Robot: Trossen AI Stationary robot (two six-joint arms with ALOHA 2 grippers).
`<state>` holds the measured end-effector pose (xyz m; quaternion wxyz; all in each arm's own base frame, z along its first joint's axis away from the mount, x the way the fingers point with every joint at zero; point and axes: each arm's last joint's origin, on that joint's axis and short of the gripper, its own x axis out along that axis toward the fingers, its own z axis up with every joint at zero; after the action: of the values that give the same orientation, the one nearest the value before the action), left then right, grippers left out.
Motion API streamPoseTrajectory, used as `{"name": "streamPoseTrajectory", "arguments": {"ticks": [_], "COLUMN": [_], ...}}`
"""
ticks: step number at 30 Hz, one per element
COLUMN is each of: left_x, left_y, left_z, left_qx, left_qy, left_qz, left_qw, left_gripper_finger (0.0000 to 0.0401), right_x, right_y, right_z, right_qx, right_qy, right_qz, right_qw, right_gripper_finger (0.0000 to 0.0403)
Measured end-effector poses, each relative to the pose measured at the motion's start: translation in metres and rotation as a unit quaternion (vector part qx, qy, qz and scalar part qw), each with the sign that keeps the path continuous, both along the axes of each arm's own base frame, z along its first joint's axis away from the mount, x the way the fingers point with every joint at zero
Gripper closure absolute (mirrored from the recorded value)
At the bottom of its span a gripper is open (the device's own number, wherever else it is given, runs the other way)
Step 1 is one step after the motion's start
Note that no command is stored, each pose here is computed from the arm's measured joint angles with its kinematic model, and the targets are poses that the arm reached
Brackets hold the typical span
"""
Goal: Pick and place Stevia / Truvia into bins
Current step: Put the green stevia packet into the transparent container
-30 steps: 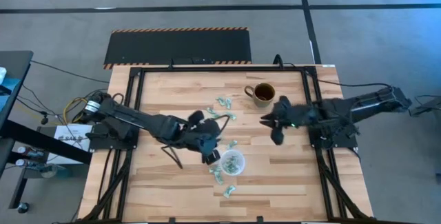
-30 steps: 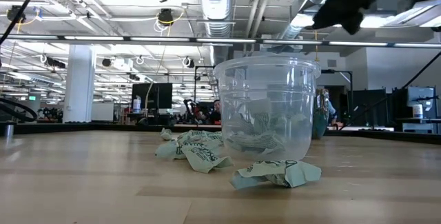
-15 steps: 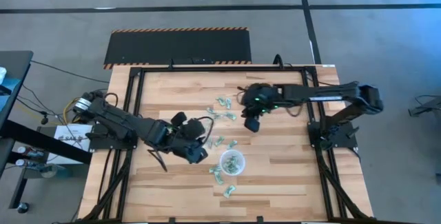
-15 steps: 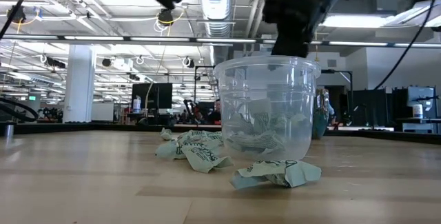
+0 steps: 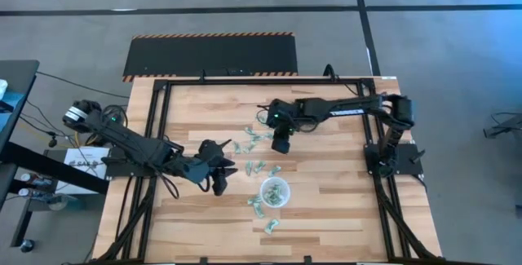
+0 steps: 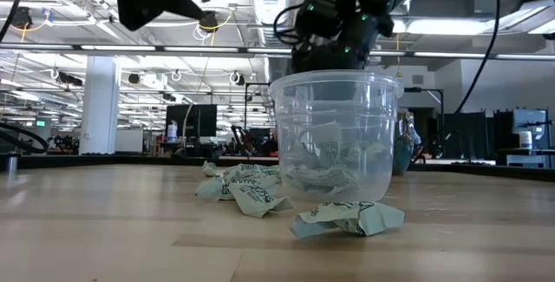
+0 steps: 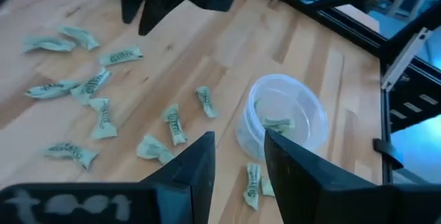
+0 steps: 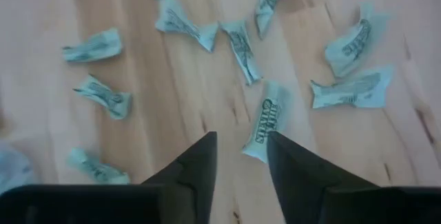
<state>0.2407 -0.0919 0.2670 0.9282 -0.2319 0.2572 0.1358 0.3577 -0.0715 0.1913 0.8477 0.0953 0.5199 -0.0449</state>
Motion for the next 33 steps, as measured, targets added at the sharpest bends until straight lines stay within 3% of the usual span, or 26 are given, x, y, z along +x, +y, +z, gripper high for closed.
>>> {"name": "streamPoseTrajectory", "arguments": {"ticks": [8,15,23,33], "left_x": [0.001,0.003,0.007,0.009], "left_y": [0.001,0.008,0.02,0.029], "left_z": [-0.019,-0.019,-0.02,-0.019], "left_qx": [-0.004,0.033,0.046,0.055], "left_qy": [0.014,0.022,0.029,0.029], "left_qz": [-0.034,-0.046,-0.042,-0.029], "left_qw": [0.999,0.998,0.998,0.998], "left_gripper_finger": [0.0288,0.0288,0.0288,0.0288], "right_x": [0.014,0.015,0.017,0.019], "right_y": [-0.006,-0.008,-0.005,0.0], "right_z": [-0.035,-0.054,-0.057,-0.056], "right_qx": [0.016,-0.006,-0.017,-0.025], "right_qy": [0.047,0.08,0.083,0.078], "right_qz": [-0.032,-0.079,-0.092,-0.087], "right_qw": [0.998,0.994,0.992,0.993], "right_gripper_finger": [0.019,0.0173,0.0221,0.036]}}
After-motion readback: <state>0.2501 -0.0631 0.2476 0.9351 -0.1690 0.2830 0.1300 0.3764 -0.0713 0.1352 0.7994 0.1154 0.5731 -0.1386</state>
